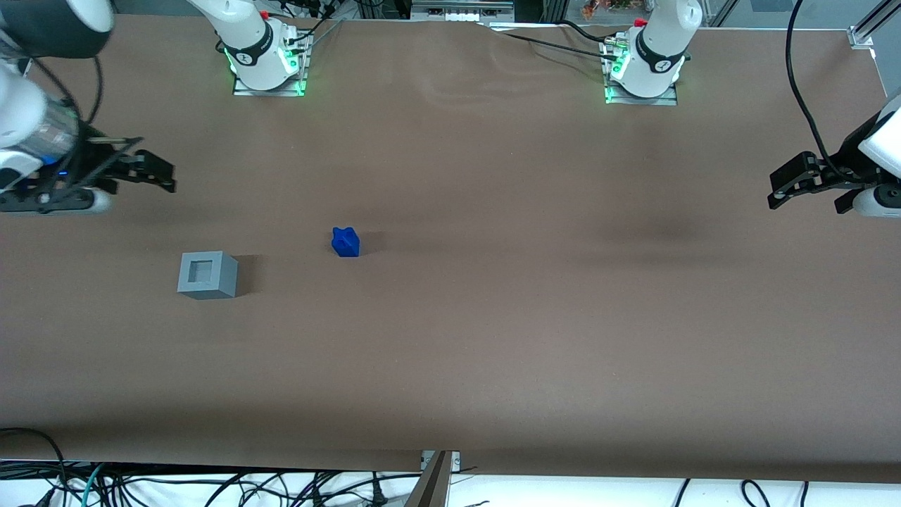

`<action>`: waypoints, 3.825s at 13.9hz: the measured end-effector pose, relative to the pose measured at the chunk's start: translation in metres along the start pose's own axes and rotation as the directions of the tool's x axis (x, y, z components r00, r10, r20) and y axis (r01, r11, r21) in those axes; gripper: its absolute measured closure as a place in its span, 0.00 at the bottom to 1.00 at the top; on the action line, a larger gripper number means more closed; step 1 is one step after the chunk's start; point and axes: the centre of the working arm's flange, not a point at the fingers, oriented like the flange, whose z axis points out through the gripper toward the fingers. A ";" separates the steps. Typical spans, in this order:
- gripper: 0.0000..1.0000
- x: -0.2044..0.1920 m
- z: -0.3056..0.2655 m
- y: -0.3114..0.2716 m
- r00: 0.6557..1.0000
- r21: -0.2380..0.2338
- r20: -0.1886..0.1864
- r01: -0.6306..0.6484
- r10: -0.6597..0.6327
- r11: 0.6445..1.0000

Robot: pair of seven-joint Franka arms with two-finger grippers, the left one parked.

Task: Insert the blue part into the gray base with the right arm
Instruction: 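Move the open right gripper down over the blue block, then close the right gripper on the blue block and lift it, then carry the blue block over to the gray base's opening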

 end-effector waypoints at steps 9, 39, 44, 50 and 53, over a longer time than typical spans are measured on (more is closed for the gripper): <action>0.00 0.006 0.067 -0.137 0.997 -0.018 0.014 -0.075 0.075 0.997; 0.50 -0.004 0.343 -0.206 0.999 0.043 -0.047 0.017 -0.015 0.999; 0.50 0.001 0.299 -0.205 0.999 0.028 -0.036 0.032 -0.031 0.999; 0.50 0.038 0.193 -0.122 0.999 -0.025 -0.029 0.013 -0.014 1.000; 0.50 0.055 0.170 -0.047 0.999 -0.056 -0.013 0.032 -0.032 0.998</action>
